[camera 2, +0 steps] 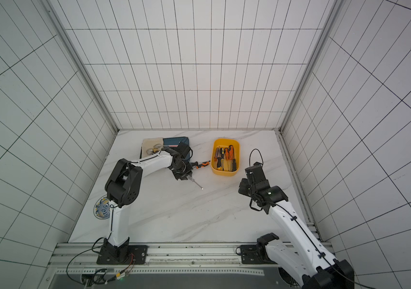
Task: Put the screwdriver on the desktop into the storage box
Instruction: Pick up the screwdriver from the center of the board.
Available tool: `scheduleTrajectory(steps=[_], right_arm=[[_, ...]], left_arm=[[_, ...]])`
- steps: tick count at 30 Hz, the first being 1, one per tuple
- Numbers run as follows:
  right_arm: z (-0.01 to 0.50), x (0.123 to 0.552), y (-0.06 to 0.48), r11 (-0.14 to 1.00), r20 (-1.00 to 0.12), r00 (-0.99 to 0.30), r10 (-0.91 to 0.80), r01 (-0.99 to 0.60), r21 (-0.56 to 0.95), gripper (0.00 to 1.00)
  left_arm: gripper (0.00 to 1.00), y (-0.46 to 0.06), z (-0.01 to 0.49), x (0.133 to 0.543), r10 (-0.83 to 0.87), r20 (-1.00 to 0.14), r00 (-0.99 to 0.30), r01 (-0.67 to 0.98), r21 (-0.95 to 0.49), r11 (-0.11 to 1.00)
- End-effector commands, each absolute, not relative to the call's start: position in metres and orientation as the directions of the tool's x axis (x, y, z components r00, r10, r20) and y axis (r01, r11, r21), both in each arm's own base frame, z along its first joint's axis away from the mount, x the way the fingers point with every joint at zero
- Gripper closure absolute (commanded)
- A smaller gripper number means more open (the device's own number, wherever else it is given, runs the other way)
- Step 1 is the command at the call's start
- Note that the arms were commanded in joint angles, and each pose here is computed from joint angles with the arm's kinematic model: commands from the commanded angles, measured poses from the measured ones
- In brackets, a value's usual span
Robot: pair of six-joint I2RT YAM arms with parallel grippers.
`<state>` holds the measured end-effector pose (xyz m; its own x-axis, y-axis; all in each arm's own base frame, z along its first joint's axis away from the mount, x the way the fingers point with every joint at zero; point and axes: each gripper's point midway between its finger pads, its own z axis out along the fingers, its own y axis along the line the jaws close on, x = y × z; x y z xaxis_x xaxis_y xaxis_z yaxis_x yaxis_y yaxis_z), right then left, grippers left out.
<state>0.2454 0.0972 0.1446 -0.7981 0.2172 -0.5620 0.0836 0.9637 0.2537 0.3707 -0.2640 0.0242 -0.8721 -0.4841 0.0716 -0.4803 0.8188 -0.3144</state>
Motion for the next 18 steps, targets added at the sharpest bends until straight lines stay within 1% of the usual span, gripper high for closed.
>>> scheduleTrajectory(steps=[1, 6, 7, 8, 12, 18], right_arm=[[0.138, 0.243, 0.092, 0.963, -0.565, -0.791, 0.233, 0.110, 0.244, 0.65], [0.136, 0.244, 0.093, 0.960, -0.562, -0.789, 0.246, 0.117, 0.254, 0.65], [0.136, 0.244, 0.094, 0.959, -0.562, -0.789, 0.249, 0.118, 0.258, 0.65], [0.135, 0.244, 0.094, 0.958, -0.561, -0.789, 0.250, 0.120, 0.259, 0.65], [0.136, 0.245, 0.099, 0.956, -0.553, -0.797, 0.243, 0.101, 0.274, 0.65], [0.145, 0.245, 0.130, 0.926, -0.543, -0.817, 0.196, -0.028, 0.377, 0.60]], left_arm=[[0.75, -0.261, 0.013, 0.359, -0.475, 0.108, -0.873, -0.485, -0.295, 0.823], [0.79, -0.258, 0.013, 0.350, -0.469, 0.116, -0.875, -0.481, -0.297, 0.825], [0.83, -0.257, 0.012, 0.348, -0.466, 0.120, -0.877, -0.480, -0.299, 0.825], [0.84, -0.257, 0.011, 0.346, -0.465, 0.126, -0.876, -0.480, -0.298, 0.825], [0.99, -0.258, 0.014, 0.341, -0.456, 0.137, -0.879, -0.475, -0.321, 0.819], [1.00, -0.256, 0.038, 0.340, -0.432, 0.078, -0.898, -0.429, -0.373, 0.823]])
